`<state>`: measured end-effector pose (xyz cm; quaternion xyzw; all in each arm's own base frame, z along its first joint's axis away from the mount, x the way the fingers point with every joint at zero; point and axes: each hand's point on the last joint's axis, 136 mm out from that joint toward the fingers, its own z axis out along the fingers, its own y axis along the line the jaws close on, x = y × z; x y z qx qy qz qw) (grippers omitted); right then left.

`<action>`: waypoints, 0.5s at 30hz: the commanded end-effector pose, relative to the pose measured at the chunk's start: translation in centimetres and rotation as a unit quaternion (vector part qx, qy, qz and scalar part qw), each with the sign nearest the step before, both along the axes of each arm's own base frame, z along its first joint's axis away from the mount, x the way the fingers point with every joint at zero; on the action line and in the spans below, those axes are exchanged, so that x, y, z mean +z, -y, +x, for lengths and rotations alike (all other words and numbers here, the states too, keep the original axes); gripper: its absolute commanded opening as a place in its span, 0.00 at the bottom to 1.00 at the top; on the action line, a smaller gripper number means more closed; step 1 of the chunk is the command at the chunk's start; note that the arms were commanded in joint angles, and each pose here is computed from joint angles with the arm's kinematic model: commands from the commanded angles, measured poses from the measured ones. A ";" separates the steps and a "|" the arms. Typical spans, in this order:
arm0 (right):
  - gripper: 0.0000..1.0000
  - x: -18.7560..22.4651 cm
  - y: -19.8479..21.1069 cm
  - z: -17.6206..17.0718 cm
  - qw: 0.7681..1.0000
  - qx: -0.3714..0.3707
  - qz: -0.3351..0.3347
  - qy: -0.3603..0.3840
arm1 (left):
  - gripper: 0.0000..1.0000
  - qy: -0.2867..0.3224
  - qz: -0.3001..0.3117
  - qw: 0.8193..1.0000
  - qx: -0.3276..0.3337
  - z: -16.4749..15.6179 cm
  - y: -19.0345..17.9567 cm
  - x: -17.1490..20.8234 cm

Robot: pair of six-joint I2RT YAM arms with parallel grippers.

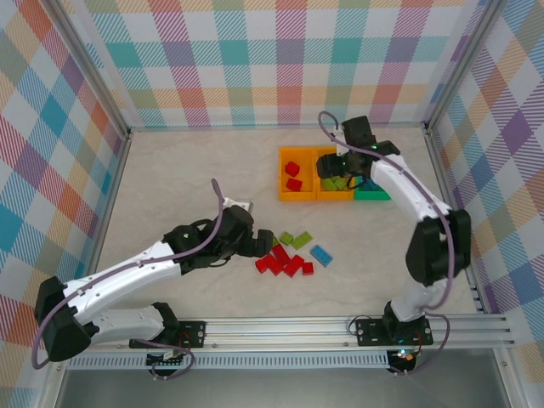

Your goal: Sort the legos into containers by color

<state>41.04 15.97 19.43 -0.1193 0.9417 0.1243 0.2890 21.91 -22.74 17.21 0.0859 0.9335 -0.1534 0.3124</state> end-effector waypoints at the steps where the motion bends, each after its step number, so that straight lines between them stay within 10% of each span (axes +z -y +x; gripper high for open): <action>1: 0.72 2.4 -3.1 -7.5 0.992 0.090 0.071 -0.047 | 1.00 -0.049 0.011 0.999 0.006 -1.2 0.0 -3.7; 8: 0.72 3.0 -4.0 -16.7 0.979 0.172 0.072 -0.083 | 0.89 -0.107 0.051 0.992 0.035 -1.5 -0.1 -8.8; 15: 0.71 3.5 -2.9 -18.9 0.981 0.152 0.084 -0.081 | 0.66 -0.129 -0.004 0.986 0.106 -0.3 1.7 -11.6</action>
